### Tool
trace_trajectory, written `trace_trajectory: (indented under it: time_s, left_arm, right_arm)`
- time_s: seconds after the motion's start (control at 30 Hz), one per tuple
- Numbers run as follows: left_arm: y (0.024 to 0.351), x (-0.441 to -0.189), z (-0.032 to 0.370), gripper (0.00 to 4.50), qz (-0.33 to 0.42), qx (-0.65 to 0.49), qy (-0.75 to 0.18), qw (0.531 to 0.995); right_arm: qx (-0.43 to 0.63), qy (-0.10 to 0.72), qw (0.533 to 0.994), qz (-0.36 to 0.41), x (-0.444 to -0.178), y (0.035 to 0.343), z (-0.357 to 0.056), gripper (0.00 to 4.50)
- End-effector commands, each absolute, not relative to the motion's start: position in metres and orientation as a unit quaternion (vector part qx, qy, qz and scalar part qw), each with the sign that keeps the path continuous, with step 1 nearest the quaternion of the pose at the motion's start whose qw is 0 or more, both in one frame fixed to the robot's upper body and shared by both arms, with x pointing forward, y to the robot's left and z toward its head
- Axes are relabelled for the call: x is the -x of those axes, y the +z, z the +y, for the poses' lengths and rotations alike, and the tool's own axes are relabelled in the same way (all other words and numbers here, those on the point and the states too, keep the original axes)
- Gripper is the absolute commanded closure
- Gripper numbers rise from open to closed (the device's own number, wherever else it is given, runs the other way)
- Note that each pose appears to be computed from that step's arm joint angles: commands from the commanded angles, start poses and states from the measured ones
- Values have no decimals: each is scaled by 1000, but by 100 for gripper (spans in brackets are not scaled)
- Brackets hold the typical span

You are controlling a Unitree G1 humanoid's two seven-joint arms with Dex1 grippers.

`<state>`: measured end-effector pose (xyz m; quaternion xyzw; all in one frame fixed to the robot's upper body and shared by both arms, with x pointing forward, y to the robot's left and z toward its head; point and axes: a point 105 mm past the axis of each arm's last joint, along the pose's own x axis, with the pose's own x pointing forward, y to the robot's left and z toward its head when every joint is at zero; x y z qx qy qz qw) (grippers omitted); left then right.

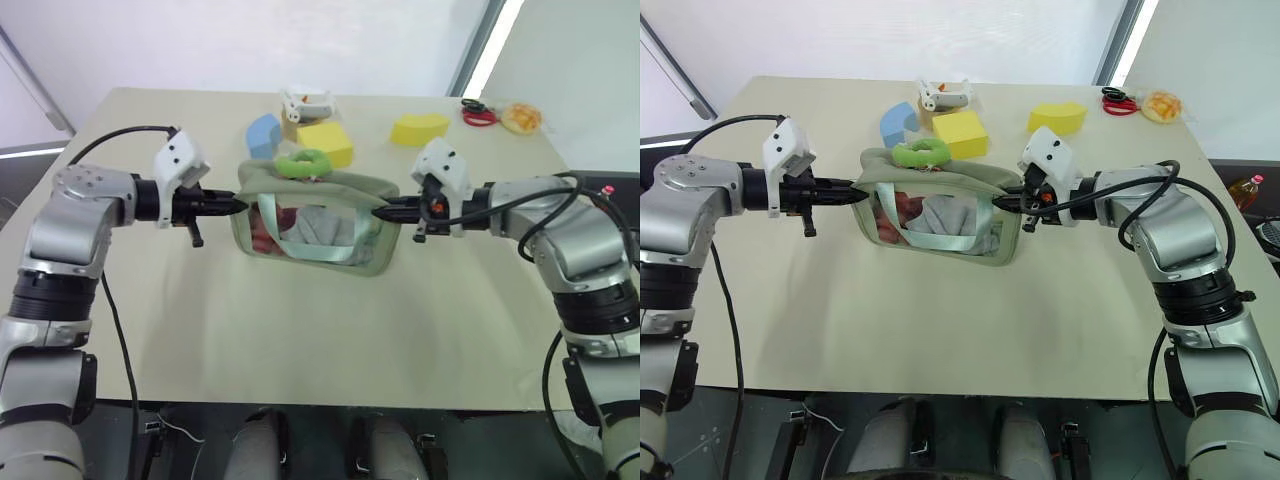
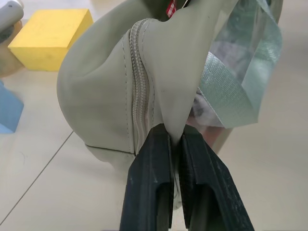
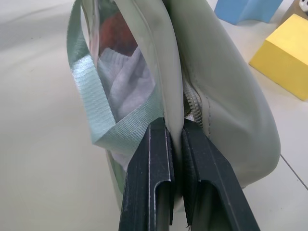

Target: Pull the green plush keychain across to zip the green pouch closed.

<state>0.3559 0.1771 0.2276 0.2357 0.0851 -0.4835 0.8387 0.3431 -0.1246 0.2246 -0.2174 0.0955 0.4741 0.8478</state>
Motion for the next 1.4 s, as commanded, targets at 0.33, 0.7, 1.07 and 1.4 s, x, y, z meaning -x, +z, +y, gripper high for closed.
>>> trace_trajectory:
  time_s: [0.33, 0.7, 1.07, 1.4]
  left_arm:
    - [227, -349, 175, 450, 83, -251, -492, 829]
    - [227, -350, 166, 450, 78, -252, -497, 827]
    - [225, -351, 169, 450, 78, -257, -486, 832]
    - [226, -357, 165, 450, 69, -260, -480, 835]
  right_arm:
    - [148, 484, 862, 35, -330, 313, -131, 133]
    - [60, 464, 881, 69, -405, 298, -51, 133]
    - [82, 495, 856, 123, -400, 268, -39, 133]
    - [87, 484, 866, 98, -392, 286, -61, 445]
